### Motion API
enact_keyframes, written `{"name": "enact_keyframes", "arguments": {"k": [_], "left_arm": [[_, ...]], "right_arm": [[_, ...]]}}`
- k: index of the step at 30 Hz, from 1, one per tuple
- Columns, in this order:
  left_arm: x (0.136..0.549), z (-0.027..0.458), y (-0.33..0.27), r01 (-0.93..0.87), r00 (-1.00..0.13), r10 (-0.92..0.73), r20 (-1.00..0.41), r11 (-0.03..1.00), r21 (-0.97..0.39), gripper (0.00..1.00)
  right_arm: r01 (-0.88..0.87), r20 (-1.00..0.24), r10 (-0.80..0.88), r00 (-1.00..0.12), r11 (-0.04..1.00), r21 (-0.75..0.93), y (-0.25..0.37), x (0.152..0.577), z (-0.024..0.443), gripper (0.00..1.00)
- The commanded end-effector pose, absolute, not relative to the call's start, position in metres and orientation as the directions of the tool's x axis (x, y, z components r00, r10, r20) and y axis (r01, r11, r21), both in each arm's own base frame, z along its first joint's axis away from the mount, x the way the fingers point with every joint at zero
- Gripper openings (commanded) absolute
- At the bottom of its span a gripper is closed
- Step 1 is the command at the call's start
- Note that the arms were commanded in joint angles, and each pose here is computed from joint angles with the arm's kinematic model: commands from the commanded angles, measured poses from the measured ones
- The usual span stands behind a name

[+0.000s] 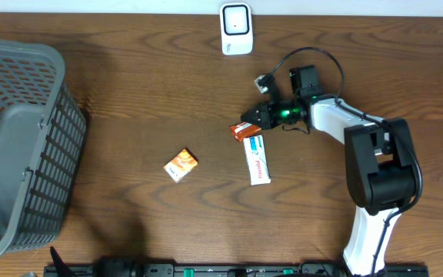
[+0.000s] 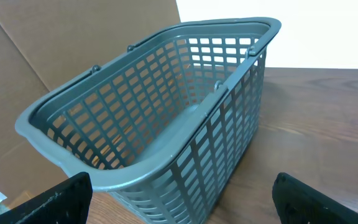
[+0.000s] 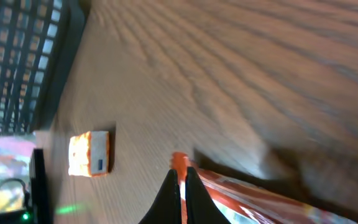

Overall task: Scan the item barcode
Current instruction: 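Lower the right gripper onto the red candy bar and close on it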

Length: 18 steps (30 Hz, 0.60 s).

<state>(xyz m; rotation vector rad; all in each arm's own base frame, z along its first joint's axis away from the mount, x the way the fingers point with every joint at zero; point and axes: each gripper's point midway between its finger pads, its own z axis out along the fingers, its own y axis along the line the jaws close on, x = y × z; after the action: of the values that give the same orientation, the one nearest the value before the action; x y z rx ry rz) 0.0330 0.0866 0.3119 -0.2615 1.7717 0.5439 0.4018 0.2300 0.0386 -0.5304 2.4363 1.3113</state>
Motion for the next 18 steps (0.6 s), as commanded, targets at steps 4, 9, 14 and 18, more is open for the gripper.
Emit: {"name": "enact_keyframes", "arguments": {"k": [4,9,14,18], "left_arm": [[0.032,0.313,0.088,-0.459,-0.268,0.103,-0.958,0.861,0.221,0.93],[0.032,0.313,0.088,-0.459,-0.268,0.102,-0.958,0.861,0.22,0.93],[0.032,0.313,0.088,-0.459,-0.268,0.102,-0.958,0.861,0.22,0.93],[0.032,0.313,0.088,-0.459,-0.268,0.102,-0.958,0.861,0.22,0.93]], "right_arm": [[-0.416,-0.407,-0.148,-0.901,0.558,0.718,0.213,0.401,0.031,0.01],[-0.428,-0.399,-0.179,-0.899,0.553,0.715,0.223,0.385,0.016,0.01],[-0.413,-0.382,-0.189,-0.905,0.608,0.678,0.218,0.38,0.0,0.01],[-0.435,-0.414,-0.181,-0.892,0.591,0.68,0.22,0.386,0.008,0.01]]}}
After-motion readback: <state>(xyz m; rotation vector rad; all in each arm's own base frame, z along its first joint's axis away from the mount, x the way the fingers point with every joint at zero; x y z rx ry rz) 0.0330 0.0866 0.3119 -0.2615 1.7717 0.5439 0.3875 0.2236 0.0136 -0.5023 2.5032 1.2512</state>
